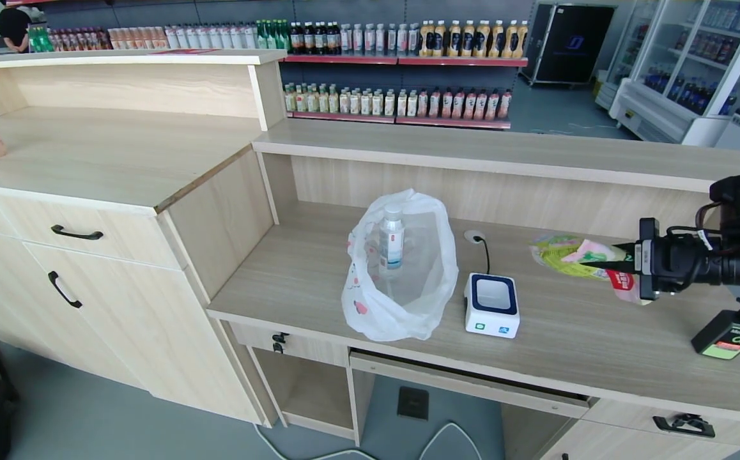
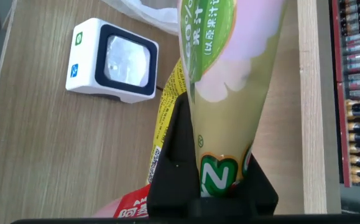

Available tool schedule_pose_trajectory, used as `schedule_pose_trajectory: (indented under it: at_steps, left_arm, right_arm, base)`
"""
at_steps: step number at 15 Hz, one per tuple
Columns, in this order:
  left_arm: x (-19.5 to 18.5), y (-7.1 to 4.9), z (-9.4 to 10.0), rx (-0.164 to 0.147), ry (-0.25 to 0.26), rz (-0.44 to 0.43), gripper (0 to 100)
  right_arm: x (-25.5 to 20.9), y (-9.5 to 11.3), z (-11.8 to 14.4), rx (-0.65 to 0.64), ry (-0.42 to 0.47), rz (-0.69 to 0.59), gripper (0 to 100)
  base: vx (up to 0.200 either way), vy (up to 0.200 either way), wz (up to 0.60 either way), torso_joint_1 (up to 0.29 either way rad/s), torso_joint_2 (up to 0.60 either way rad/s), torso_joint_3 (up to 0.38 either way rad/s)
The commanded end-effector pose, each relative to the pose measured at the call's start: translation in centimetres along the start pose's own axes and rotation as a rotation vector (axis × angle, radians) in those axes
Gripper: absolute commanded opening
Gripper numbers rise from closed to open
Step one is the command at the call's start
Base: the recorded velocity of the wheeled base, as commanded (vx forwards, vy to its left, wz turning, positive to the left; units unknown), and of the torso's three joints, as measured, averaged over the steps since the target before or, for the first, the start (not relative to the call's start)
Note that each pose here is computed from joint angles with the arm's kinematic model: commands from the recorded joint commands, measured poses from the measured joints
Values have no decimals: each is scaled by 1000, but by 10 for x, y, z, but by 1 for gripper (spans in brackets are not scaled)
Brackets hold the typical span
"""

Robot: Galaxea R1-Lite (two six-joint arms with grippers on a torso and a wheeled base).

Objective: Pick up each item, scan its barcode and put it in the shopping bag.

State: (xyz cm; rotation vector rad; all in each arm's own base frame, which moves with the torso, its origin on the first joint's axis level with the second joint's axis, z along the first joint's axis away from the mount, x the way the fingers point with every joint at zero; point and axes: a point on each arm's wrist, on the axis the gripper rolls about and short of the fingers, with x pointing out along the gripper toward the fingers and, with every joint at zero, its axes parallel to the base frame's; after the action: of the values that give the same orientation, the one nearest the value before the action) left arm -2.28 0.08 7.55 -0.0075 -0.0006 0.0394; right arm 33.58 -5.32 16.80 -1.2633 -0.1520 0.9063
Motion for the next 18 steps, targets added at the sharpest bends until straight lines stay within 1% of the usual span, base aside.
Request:
schedule_pose_trajectory:
  at_steps: [1, 4, 6, 12, 18]
  left_arm:
    - [0, 0, 0, 0, 0, 1, 100]
    - [0, 0, 0, 0, 0, 2, 100]
    - [0, 0, 0, 0, 0, 1, 100]
    - [0, 0, 0, 0, 0, 2, 100]
    - [0, 0, 0, -2, 0, 2, 100]
  right_arm:
    - [6, 2, -3, 6, -21, 10, 0]
    - [17, 6, 3, -6, -78, 27, 0]
    - [20, 7, 6, -33, -89, 34, 0]
    - [20, 8, 2, -94, -83, 33, 0]
    - [24, 21, -2, -135, -97, 97, 0]
  base:
    - [0, 0, 0, 0, 0, 0]
    - [0, 0, 0, 0, 0, 0]
    - [0, 0, 0, 0, 0, 0]
    - [0, 0, 0, 0, 0, 0]
    - [0, 0, 0, 0, 0, 0]
